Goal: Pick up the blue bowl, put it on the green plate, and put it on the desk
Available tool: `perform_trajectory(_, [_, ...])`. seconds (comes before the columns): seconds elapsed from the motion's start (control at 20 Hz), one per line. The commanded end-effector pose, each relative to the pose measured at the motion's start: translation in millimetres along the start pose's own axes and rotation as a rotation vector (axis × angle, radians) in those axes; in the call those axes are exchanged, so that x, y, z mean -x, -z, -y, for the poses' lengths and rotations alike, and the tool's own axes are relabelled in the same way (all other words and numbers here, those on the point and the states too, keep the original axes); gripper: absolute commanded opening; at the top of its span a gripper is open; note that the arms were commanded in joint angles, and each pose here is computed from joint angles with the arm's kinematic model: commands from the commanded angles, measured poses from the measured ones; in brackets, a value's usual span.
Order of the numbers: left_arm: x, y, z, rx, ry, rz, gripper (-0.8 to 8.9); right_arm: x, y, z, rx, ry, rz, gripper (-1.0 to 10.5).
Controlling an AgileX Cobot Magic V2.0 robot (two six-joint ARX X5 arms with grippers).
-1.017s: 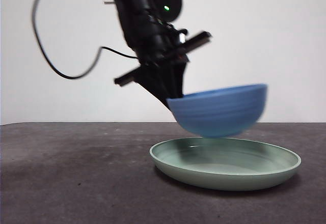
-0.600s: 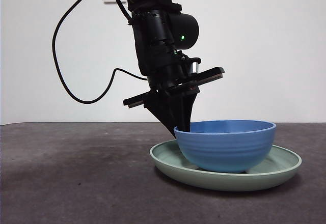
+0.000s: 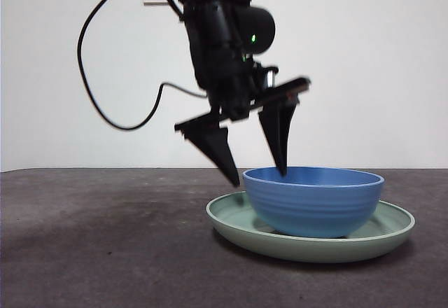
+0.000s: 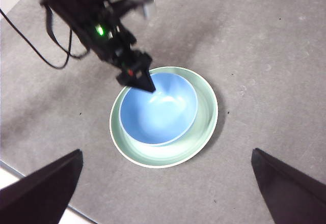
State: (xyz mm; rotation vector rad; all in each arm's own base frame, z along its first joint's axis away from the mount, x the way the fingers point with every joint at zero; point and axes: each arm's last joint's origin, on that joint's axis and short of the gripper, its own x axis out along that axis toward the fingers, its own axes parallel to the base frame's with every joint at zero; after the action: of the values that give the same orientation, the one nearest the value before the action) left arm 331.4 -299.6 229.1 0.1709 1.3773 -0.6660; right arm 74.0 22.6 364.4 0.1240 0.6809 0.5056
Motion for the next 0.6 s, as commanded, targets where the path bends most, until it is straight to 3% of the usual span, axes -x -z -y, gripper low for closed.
perform_trajectory(0.05, [18,-9,9,-0.028,0.003,0.012,4.93,4,-3,-2,0.015,0.003,0.018,6.4])
perform_trajectory(0.15, [42,-7,14,-0.088,-0.002,-0.019,6.93,4,-3,-2,0.015,0.003,0.017,6.4])
perform_trajectory(0.2, [53,-5,17,-0.112,-0.005,-0.040,7.20,4,-3,-2,0.015,0.004,0.017,6.4])
perform_trajectory(0.3, [73,-1,20,-0.133,-0.007,-0.063,7.20,3,-4,-1,0.015,0.020,0.017,6.4])
perform_trajectory(0.5, [119,13,31,-0.165,0.040,0.027,7.19,3,-4,2,0.013,0.108,0.020,6.4])
perform_trajectory(0.6, [150,28,39,-0.199,0.051,0.089,7.19,3,-4,2,0.016,0.107,0.027,6.4])
